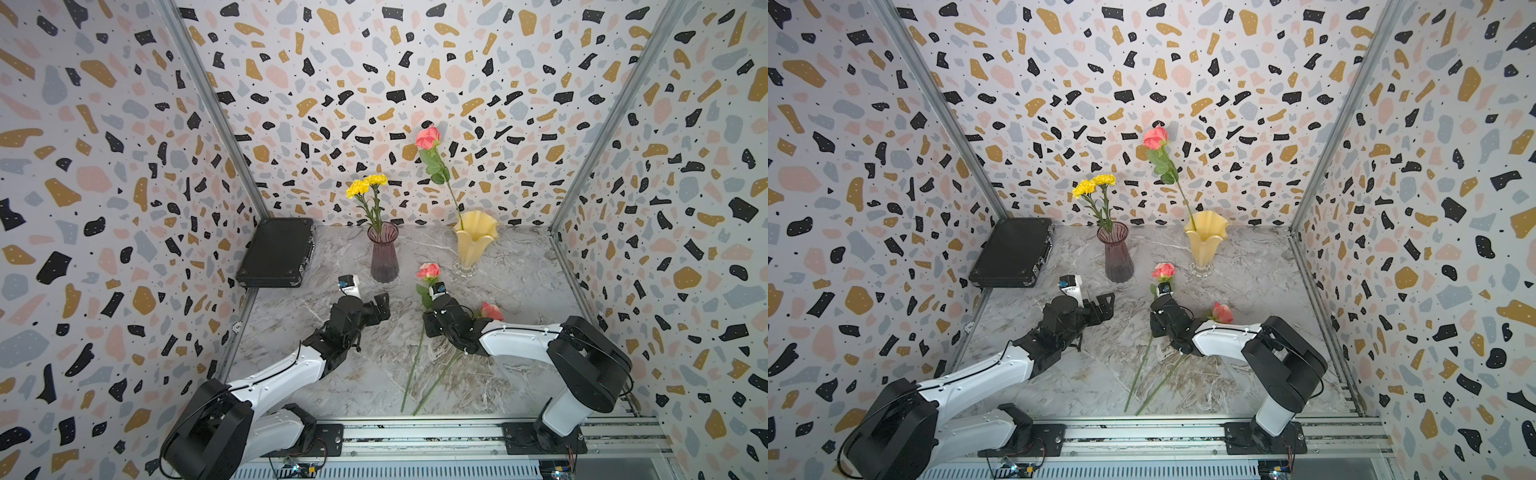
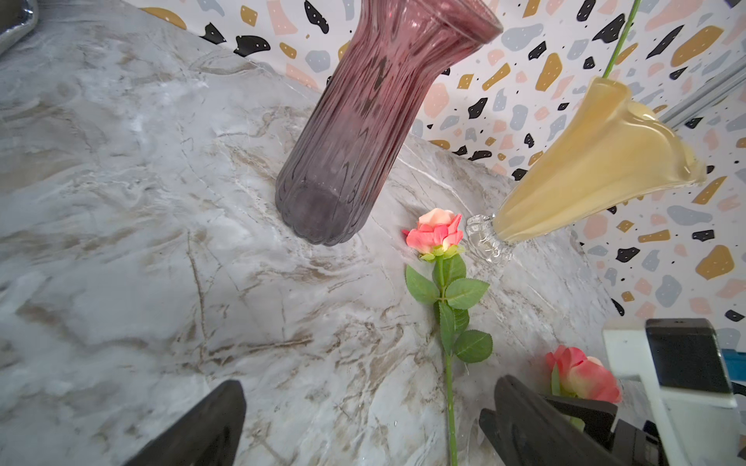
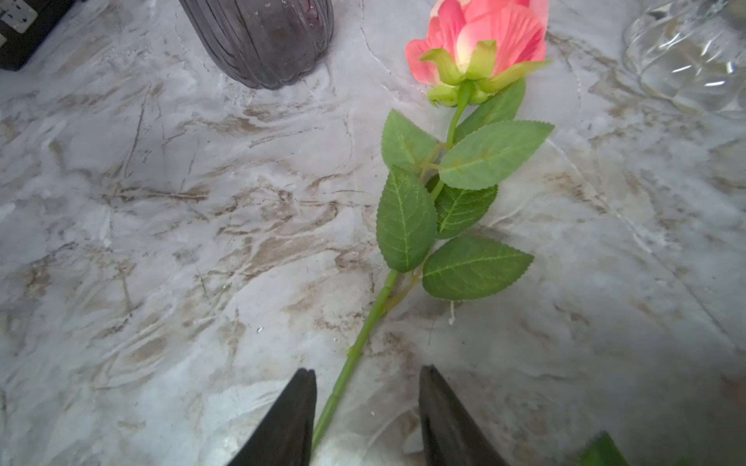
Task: Arrange the flowers in different vases according to their colors
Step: Pick up the flower at the center of the board.
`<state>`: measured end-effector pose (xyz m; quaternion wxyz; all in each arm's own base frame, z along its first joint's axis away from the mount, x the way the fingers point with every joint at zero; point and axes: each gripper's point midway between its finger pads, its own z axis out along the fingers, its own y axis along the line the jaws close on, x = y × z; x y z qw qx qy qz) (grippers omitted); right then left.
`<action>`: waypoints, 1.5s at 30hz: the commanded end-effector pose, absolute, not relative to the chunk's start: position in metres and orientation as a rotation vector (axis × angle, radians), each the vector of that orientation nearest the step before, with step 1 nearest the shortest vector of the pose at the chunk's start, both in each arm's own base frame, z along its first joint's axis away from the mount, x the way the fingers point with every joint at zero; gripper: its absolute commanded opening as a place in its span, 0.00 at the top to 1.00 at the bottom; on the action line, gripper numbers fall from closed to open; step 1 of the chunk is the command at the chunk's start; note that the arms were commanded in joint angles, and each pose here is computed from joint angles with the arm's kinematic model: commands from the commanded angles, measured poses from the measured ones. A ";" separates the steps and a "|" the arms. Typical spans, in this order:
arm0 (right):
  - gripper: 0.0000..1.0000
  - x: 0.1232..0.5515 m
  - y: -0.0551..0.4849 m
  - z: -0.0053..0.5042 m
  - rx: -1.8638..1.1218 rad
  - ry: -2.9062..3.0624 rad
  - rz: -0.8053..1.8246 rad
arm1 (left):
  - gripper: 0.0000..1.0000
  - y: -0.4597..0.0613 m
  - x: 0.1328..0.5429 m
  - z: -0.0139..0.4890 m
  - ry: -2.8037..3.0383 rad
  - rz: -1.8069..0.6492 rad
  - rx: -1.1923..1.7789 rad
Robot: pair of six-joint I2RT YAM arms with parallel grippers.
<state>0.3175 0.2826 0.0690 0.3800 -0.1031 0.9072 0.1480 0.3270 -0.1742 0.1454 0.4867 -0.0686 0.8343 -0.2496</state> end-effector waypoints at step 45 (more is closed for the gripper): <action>0.52 0.302 0.313 0.037 -0.227 2.588 0.246 | 0.01 -0.140 0.335 0.116 2.118 -0.396 -0.377</action>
